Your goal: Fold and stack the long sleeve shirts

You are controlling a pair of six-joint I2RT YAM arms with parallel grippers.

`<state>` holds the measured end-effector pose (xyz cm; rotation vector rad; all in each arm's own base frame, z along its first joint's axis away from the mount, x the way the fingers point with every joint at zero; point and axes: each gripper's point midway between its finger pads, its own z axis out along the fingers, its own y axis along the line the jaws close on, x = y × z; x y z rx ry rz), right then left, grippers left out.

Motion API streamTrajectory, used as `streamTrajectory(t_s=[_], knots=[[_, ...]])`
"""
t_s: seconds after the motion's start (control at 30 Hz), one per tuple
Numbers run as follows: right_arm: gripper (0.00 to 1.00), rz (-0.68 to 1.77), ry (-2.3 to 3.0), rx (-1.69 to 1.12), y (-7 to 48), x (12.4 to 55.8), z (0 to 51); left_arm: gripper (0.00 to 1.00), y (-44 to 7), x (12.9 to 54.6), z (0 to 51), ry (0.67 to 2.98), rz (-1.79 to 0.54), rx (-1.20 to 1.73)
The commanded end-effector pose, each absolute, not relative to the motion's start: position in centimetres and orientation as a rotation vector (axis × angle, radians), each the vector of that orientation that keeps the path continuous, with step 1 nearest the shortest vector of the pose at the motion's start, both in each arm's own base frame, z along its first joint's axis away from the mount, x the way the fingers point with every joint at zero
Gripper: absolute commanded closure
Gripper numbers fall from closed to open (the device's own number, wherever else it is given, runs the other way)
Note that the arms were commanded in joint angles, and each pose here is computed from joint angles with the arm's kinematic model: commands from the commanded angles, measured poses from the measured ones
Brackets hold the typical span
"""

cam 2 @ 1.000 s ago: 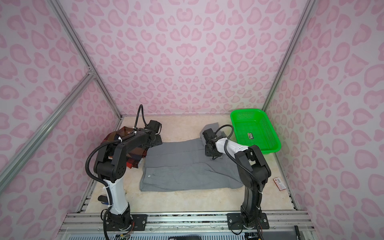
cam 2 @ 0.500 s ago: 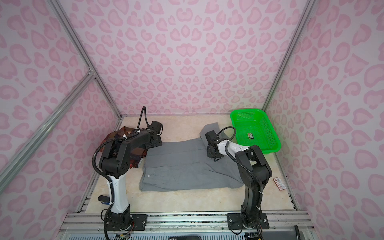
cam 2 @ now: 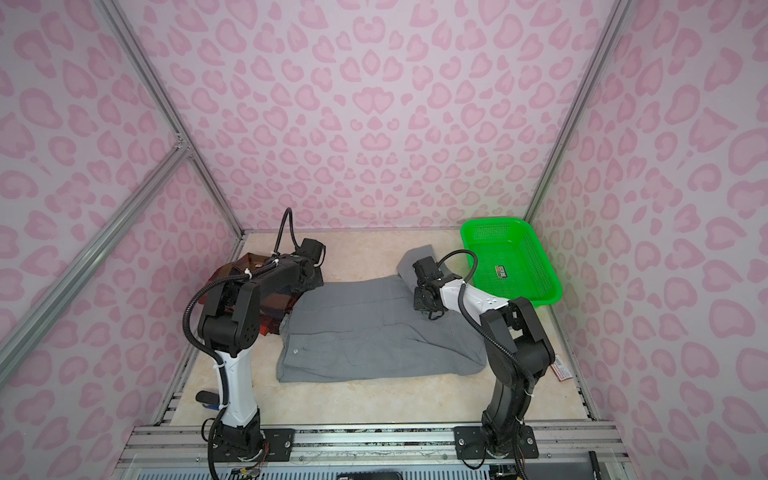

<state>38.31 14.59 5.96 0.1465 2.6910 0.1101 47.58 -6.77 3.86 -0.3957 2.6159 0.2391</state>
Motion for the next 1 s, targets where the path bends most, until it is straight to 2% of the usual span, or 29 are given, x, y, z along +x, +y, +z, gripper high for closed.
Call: streamTrajectory(t_s=[0.0, 0.27, 0.43, 0.7, 0.87, 0.97], knots=[[1.00, 0.148, 2.674, 0.166, 14.5, 38.1, 7.0, 0.96, -6.6, 48.2, 6.3, 2.563, 0.240, -0.376], [1.00, 0.245, 2.664, 0.161, 15.4, 37.6, 7.8, 0.96, -6.9, 48.1, 8.1, 2.527, 0.203, -0.373], [1.00, 0.272, 2.596, 0.158, 15.3, 37.7, 10.8, 0.96, -7.2, 47.9, 9.8, 2.498, 0.168, -0.359], [1.00, 0.316, 2.490, 0.140, 14.8, 37.0, 16.7, 0.85, -7.0, 47.7, 10.2, 2.486, 0.179, -0.343], [1.00, 0.295, 2.484, 0.162, 13.4, 35.8, 17.0, 0.70, -7.5, 47.7, 9.4, 2.511, 0.150, -0.333], [1.00, 0.295, 2.484, 0.187, 12.5, 35.3, 16.6, 0.69, -7.6, 47.7, 9.1, 2.519, 0.148, -0.341]])
